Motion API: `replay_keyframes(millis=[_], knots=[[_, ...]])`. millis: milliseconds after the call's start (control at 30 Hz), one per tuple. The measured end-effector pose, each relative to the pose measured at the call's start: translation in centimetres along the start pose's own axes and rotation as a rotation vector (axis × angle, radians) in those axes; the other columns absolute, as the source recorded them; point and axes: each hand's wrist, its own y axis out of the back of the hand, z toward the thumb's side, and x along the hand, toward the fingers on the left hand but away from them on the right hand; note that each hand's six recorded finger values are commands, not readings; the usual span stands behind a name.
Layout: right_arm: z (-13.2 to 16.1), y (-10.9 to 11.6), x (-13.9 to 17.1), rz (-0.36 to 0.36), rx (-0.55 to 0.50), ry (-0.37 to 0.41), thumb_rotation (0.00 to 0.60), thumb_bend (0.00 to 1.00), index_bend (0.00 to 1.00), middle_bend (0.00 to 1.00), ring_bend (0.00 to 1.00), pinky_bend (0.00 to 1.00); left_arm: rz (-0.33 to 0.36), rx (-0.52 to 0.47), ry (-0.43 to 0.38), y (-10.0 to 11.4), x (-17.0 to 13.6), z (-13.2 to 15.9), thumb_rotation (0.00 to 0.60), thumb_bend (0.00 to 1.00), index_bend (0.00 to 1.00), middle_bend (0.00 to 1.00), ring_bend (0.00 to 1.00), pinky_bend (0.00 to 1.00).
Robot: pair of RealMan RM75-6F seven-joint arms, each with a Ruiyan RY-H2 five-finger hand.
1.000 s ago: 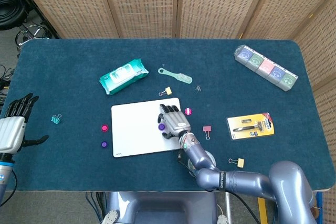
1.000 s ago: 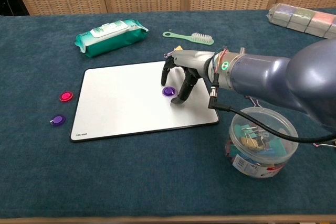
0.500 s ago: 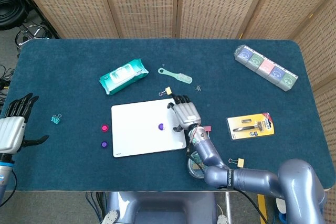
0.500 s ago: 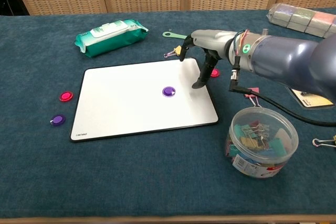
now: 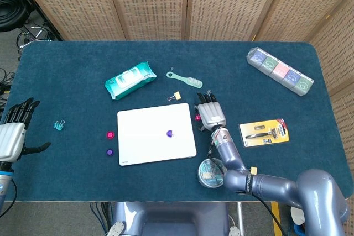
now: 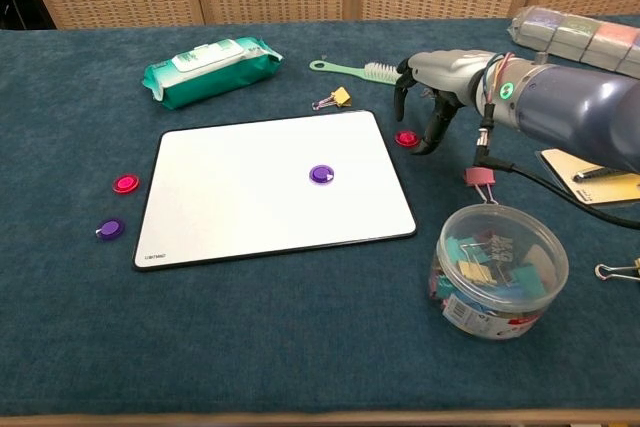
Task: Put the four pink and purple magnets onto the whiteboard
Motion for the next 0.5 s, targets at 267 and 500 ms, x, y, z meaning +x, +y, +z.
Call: replay_keyframes(millis=[267, 500], knots=[[-0.3, -0.2, -0.7, 0.003, 0.006, -0.014, 0.600, 0.30, 0.40, 0.00, 0.00, 0.00, 0.004, -0.006, 0.004, 0.2, 0.1, -0.2, 0.600, 0.00, 0.00, 0.00, 0.00, 0.00], [-0.4, -0.6, -1.4, 0.008, -0.004, -0.024, 0.600, 0.33, 0.40, 0.00, 0.00, 0.00, 0.004, -0.007, 0.008, 0.2, 0.1, -0.2, 0.600, 0.00, 0.00, 0.00, 0.00, 0.00]])
